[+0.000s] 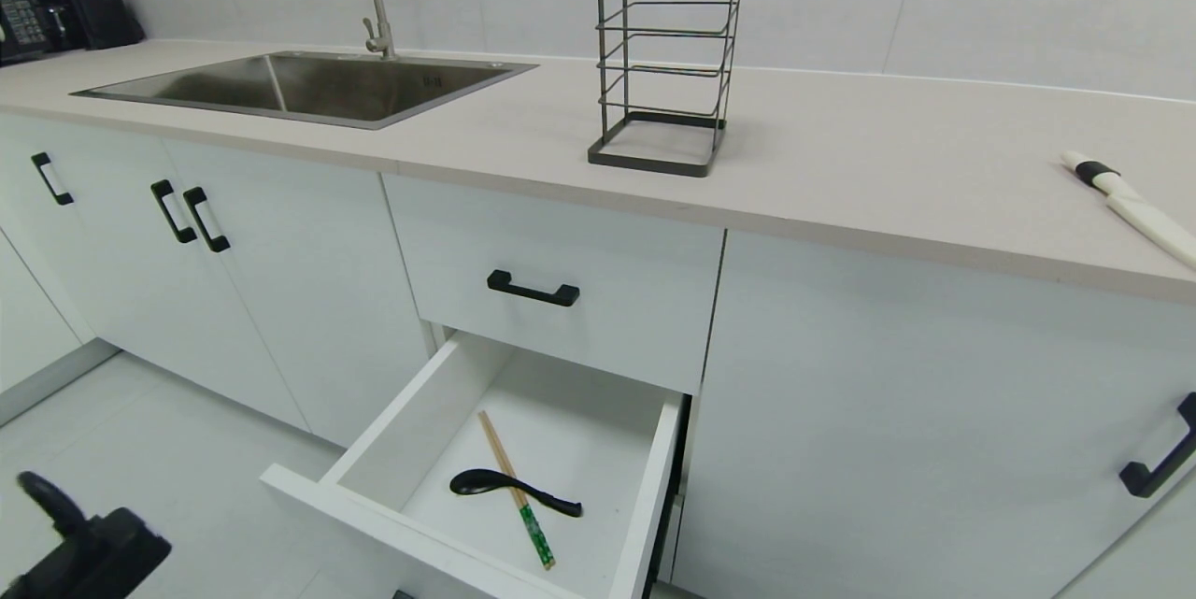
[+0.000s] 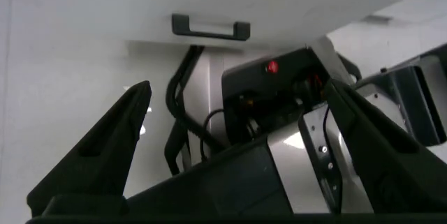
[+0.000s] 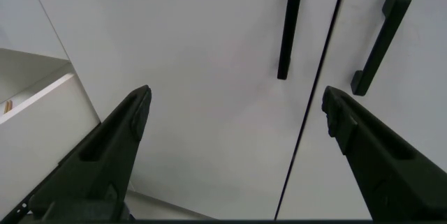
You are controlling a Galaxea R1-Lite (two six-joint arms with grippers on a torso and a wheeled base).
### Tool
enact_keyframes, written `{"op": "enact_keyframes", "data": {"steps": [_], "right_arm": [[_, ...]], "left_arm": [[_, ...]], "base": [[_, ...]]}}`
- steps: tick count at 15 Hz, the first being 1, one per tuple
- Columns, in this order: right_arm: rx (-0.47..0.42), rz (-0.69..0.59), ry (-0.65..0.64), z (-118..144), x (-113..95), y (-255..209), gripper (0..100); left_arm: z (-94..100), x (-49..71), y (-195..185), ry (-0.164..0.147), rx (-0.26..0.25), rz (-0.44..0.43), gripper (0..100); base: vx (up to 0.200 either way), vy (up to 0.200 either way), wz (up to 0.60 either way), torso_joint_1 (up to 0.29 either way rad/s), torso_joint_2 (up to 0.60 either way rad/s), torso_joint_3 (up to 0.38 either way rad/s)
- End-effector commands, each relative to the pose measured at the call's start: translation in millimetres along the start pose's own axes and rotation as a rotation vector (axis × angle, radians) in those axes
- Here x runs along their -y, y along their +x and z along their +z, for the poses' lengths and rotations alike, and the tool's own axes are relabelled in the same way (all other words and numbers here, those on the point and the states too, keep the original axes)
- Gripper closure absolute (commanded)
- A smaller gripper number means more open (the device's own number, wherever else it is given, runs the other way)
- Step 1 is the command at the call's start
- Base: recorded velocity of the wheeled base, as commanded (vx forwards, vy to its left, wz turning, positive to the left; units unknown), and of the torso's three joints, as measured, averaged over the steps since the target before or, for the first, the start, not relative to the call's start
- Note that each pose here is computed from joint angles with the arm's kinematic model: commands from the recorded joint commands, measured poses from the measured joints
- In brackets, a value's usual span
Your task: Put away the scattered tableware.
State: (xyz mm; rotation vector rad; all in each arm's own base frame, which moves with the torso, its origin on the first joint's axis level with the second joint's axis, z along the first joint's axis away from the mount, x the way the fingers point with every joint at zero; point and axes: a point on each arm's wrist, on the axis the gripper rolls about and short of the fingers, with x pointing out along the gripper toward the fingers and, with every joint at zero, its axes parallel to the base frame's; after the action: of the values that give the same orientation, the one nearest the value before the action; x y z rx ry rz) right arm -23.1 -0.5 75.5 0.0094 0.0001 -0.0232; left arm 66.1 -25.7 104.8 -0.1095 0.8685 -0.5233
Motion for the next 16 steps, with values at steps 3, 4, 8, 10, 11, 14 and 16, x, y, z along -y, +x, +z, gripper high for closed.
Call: {"op": "enact_keyframes", "data": {"steps": [3, 4, 8, 10, 11, 14, 16], "right_arm": [[-0.003, 0.000, 0.000, 0.0, 0.0, 0.2, 0], [-0.003, 0.000, 0.000, 0.0, 0.0, 0.2, 0], [-0.003, 0.000, 0.000, 0.0, 0.0, 0.2, 0], [-0.003, 0.000, 0.000, 0.0, 0.0, 0.2, 0], [-0.003, 0.002, 0.000, 0.0, 0.0, 0.2, 0], [-0.003, 0.000, 0.000, 0.0, 0.0, 0.2, 0], [-0.003, 0.000, 0.000, 0.0, 0.0, 0.2, 0]], "left_arm": [[-1.1, -11.7, 51.8, 0.165, -0.258, 0.085, 0], [2.5, -13.1, 57.6, 0.201, -0.257, 0.096, 0], [16.7, -15.6, 78.5, 0.296, -0.199, 0.132, 0], [19.3, -16.1, 84.3, 0.312, -0.189, 0.165, 0], [20.0, -16.4, 85.8, 0.311, -0.192, 0.165, 0], [26.1, -18.0, 93.1, 0.307, -0.164, 0.170, 0], [31.2, -19.5, 100.4, 0.308, -0.134, 0.171, 0]], "base": [[0.000, 0.000, 0.00, 0.000, 0.00, 0.000], [0.000, 0.000, 0.00, 0.000, 0.00, 0.000], [0.000, 0.000, 0.00, 0.000, 0.00, 0.000], [0.000, 0.000, 0.00, 0.000, 0.00, 0.000], [0.000, 0.000, 0.00, 0.000, 0.00, 0.000], [0.000, 0.000, 0.00, 0.000, 0.00, 0.000], [0.000, 0.000, 0.00, 0.000, 0.00, 0.000]]}}
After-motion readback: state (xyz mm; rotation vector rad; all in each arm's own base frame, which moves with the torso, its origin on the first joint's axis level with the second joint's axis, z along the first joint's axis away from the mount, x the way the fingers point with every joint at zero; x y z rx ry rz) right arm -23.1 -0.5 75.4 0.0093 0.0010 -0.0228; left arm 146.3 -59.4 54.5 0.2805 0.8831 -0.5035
